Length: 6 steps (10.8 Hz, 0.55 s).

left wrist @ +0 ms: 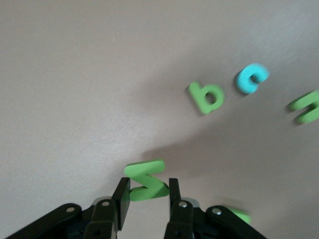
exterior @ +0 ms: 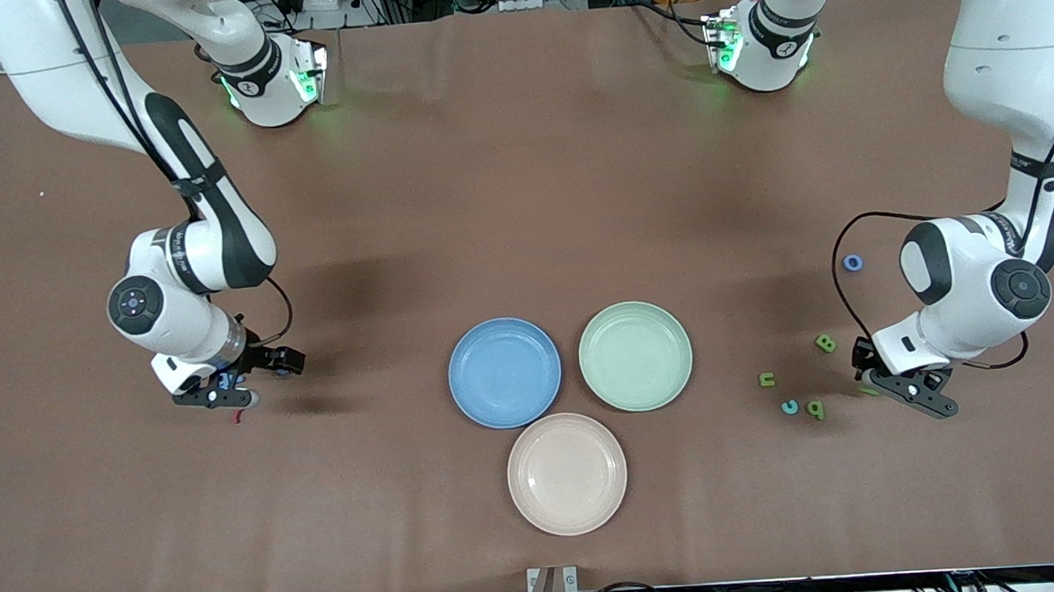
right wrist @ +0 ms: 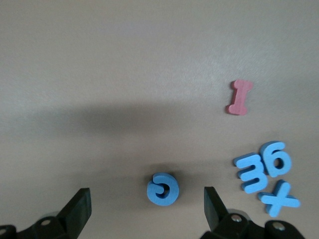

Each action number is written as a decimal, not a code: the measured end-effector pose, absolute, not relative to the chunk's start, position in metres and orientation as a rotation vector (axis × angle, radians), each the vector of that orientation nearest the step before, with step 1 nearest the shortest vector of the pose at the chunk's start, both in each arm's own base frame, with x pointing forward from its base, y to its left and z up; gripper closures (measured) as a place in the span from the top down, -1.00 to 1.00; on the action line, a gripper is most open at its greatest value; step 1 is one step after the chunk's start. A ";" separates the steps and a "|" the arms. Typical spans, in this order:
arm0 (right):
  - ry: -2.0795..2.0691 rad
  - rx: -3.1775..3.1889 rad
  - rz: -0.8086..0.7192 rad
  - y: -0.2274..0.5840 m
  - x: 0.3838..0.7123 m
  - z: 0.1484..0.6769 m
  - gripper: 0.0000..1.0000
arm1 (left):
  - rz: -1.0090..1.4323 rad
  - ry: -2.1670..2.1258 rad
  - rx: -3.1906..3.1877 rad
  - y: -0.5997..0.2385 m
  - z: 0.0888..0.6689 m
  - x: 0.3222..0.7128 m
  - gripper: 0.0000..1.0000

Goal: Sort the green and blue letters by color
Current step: 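Drop the N on the green plate while the right gripper grasps the G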

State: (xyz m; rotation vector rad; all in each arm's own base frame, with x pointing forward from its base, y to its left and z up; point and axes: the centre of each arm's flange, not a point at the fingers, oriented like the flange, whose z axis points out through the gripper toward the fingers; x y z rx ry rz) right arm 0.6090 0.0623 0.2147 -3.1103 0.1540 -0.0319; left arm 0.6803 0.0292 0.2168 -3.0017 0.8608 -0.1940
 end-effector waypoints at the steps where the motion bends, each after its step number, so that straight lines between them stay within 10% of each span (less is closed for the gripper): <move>1: 0.154 -3.109 -0.049 0.062 0.601 0.203 1.00 | -0.179 0.789 -3.030 0.014 0.235 0.681 -0.29; 6: 0.149 -3.113 -0.015 0.062 0.581 0.176 1.00 | -0.127 0.355 -3.147 -0.125 0.283 0.665 -0.29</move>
